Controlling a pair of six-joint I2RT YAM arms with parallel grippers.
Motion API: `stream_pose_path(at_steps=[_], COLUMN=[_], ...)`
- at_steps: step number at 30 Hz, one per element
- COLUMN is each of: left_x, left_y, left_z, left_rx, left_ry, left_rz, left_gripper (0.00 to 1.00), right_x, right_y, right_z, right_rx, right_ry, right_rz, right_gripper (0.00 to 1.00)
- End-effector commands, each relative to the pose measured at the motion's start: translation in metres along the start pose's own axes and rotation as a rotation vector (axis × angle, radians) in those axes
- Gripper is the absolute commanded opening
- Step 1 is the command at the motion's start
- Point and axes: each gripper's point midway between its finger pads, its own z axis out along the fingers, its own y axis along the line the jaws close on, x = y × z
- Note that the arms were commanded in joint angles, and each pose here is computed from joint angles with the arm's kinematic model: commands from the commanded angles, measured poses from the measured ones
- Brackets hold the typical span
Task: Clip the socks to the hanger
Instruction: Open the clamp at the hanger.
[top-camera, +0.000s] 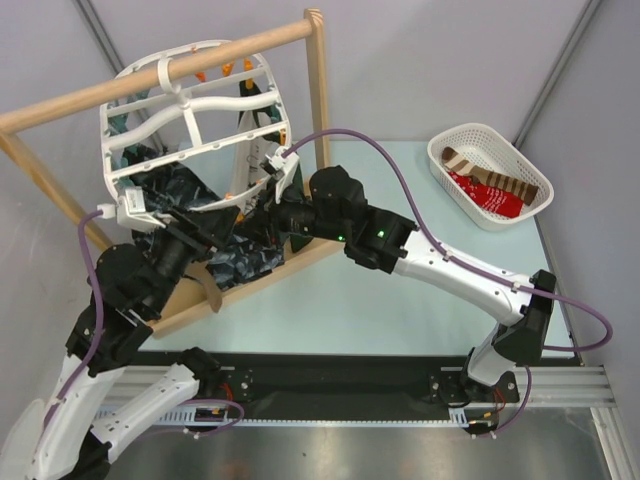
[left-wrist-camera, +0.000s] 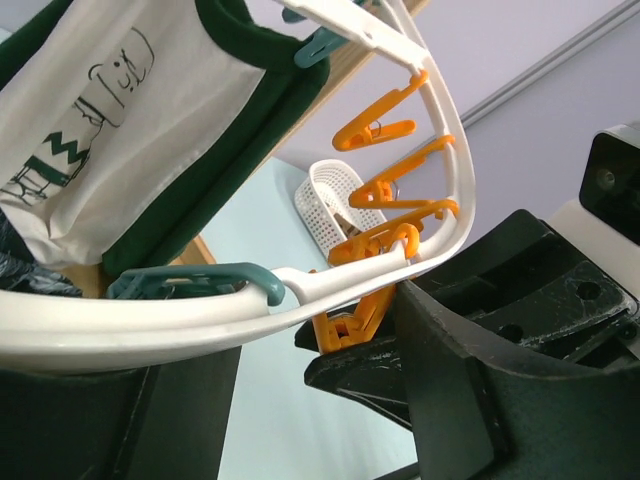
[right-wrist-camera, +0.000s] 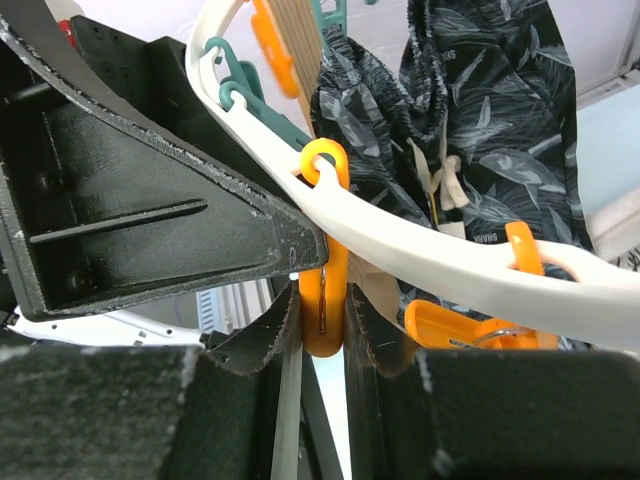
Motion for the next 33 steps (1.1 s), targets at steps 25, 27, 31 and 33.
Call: stream_pose_path(at_steps=[25,27,31,33], left_x=[-0.005,-0.004,-0.006,-0.008], left_y=[-0.005,-0.004,0.0,0.003], left_z=[0.022,0.022,0.018,0.016], left_rx=[-0.01,-0.014,-0.021,-0.027], left_ry=[-0.034,-0.032,-0.053,-0.063], left_rz=[-0.004,-0.003,-0.003,0.008], left_gripper=[0.04,0.0,0.0,0.0], right_x=[-0.026,-0.027,-0.033,-0.041], right_y=[0.038,0.03,0.009,-0.02], right_z=[0.001,-0.001,-0.014,-0.037], right_rx=[-0.105,-0.07,0.003,0.106], right_ry=[-0.029,-0.028,-0.042,-0.072], right_rz=[-0.086,-0.082,-0.042,0.006], right_gripper=[0.08,0.24,0.59,0.66])
